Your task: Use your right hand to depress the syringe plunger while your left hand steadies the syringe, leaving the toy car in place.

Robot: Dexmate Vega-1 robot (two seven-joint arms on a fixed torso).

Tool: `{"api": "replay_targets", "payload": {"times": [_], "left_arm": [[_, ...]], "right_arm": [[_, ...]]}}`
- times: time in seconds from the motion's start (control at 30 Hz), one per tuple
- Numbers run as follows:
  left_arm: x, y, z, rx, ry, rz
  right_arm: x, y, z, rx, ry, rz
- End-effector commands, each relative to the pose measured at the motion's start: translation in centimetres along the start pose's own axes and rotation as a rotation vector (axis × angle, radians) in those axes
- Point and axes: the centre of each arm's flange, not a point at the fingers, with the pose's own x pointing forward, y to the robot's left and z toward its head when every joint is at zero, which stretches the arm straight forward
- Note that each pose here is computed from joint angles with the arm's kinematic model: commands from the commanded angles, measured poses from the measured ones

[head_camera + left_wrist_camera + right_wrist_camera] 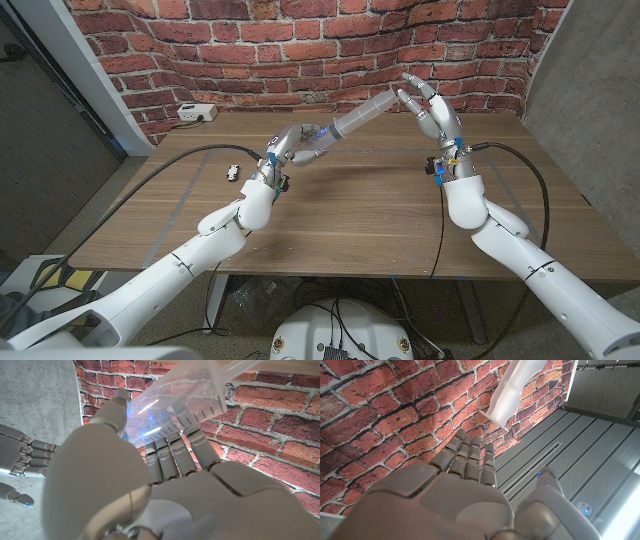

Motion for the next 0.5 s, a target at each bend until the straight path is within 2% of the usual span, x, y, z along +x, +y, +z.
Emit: {"api": "replay_targets", "payload": {"times": [0.03, 0.3, 0.5], "left_arm": [[0.03, -0.22, -0.06, -0.004, 0.007, -0.011], [-0.07, -0.18, -0.09, -0.006, 0.012, -0.007], [-0.24, -0.01, -0.19, -0.015, 0.011, 0.005]], "right_arm": [[-0.04, 0.06, -0.16, 0.03, -0.049, -0.014], [-0.19, 0.13, -0.22, 0.039, -0.065, -0.034], [-0.28, 0.25, -0.37, 0.037, -0.052, -0.028]]}}
